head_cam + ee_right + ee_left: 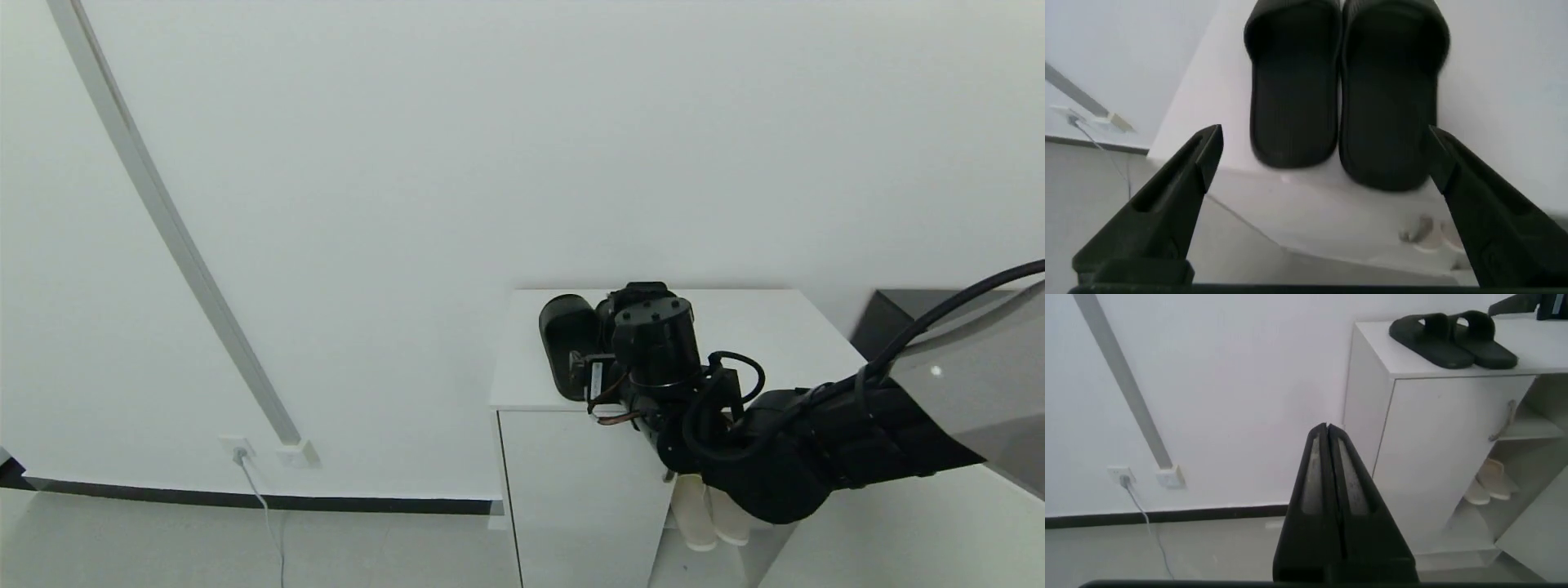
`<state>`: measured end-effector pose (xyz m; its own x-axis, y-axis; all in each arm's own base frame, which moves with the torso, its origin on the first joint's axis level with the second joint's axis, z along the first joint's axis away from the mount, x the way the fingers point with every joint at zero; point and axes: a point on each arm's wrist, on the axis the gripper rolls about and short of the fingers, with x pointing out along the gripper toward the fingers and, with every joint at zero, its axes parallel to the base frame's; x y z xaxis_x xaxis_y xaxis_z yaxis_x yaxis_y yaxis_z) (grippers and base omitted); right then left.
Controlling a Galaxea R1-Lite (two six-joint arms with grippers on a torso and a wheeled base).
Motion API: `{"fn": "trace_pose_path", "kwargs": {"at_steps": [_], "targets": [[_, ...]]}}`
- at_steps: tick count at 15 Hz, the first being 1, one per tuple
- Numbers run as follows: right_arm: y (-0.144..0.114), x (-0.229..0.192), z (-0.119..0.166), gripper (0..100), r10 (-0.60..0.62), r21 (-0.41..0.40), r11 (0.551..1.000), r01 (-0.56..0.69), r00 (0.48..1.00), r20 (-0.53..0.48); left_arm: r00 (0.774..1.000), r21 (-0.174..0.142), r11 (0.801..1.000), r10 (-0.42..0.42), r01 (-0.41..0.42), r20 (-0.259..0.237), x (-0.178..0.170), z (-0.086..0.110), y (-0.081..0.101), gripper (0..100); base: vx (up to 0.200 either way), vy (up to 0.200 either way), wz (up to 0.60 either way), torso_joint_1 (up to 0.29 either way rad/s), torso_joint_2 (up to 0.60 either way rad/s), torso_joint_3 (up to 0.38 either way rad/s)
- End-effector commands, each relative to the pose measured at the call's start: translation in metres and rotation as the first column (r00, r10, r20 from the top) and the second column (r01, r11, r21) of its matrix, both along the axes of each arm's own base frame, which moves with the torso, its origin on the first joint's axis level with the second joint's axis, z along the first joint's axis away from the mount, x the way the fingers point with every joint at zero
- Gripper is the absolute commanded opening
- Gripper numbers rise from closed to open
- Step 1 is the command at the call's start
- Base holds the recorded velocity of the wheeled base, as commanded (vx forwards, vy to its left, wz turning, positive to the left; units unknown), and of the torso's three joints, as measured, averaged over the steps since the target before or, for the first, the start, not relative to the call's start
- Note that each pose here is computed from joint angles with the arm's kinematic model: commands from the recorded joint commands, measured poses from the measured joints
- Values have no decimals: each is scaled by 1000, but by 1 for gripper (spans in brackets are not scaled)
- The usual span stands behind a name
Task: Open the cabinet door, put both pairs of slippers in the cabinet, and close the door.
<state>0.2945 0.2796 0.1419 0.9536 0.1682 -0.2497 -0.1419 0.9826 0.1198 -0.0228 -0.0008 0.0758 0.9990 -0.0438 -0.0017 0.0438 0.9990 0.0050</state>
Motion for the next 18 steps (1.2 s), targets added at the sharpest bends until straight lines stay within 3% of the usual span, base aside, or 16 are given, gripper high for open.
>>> {"fn": "trace_pose_path", "kwargs": {"at_steps": [1, 5, 9, 18], "targets": [[4, 4, -24, 100, 1, -35, 999, -2, 1000, -28, 1000, -1, 1000, 1, -1, 0, 0, 0, 0, 0, 200, 0, 0, 2, -2, 2], [7, 13, -53, 100, -7, -56, 998, 4, 999, -45, 1000, 1, 1000, -1, 1, 2, 0, 0, 0, 0, 200, 0, 0, 5, 2, 2], [6, 35, -67, 100, -17, -79, 997, 19, 1000, 20, 1000, -1, 1000, 1, -1, 0, 0, 0, 0, 0, 0, 0, 0, 0, 0, 0], [17, 88, -76, 100, -46, -80, 995, 51, 997, 65, 1000, -2, 1000, 1, -1, 2, 0, 0, 0, 0, 0, 0, 0, 0, 0, 0]]}}
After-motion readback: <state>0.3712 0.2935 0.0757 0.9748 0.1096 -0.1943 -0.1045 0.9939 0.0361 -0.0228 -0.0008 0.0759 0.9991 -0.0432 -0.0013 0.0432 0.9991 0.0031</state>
